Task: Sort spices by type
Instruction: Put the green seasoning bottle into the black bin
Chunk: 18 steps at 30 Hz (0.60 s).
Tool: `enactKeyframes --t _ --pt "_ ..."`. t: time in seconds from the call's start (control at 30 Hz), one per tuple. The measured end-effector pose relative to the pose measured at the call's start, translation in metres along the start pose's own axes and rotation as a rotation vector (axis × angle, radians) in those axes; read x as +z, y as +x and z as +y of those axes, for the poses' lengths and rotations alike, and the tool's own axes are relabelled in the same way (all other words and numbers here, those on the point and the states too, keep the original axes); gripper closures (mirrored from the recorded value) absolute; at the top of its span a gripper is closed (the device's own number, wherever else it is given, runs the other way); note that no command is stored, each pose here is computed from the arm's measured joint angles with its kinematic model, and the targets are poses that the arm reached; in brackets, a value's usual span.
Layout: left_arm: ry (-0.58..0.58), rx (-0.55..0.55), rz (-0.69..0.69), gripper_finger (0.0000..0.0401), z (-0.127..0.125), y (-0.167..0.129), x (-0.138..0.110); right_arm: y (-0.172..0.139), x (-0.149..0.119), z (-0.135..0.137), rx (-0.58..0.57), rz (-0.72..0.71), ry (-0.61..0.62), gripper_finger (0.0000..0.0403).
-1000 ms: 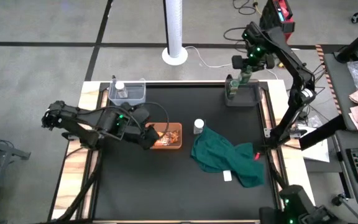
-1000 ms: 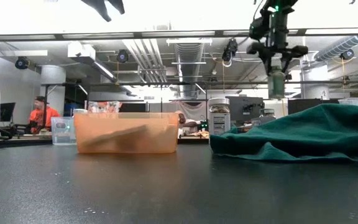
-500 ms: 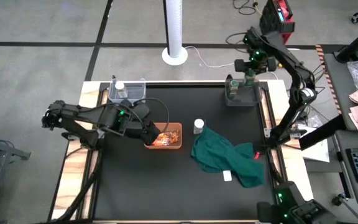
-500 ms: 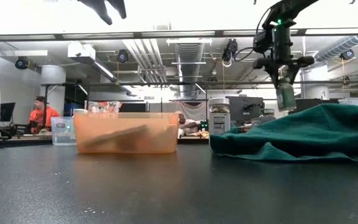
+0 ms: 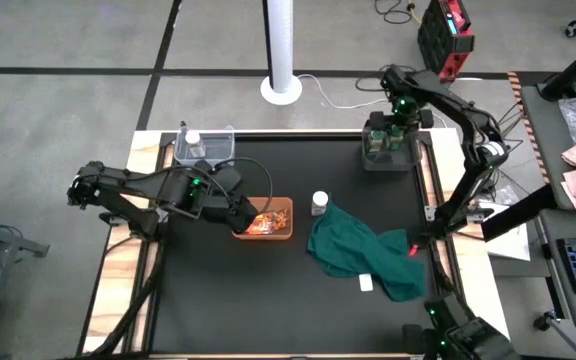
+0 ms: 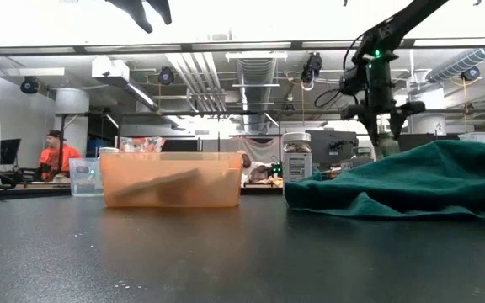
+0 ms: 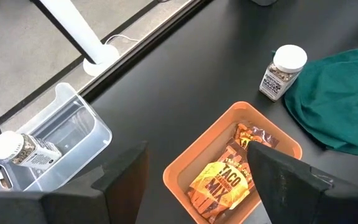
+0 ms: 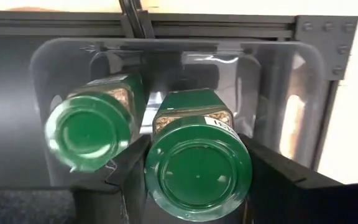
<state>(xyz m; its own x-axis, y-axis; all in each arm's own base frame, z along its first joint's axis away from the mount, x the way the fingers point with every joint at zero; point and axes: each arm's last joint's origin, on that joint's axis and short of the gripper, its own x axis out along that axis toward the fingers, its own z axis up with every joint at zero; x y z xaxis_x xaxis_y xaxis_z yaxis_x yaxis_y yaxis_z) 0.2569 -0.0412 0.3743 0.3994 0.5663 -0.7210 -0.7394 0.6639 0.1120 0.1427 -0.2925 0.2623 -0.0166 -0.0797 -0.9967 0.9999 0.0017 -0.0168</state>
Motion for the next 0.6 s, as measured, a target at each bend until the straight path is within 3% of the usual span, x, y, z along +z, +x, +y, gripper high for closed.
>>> enactKeyframes --t 0.23,0.6 --pt "-0.001 -0.001 0.000 0.0146 0.000 0.000 0.000 0.026 -0.005 -0.001 0.022 0.028 -0.001 0.0206" --pt "-0.007 -0.011 0.000 0.0146 -0.001 0.000 0.000 0.029 0.002 -0.001 0.051 -0.037 0.003 0.0206"
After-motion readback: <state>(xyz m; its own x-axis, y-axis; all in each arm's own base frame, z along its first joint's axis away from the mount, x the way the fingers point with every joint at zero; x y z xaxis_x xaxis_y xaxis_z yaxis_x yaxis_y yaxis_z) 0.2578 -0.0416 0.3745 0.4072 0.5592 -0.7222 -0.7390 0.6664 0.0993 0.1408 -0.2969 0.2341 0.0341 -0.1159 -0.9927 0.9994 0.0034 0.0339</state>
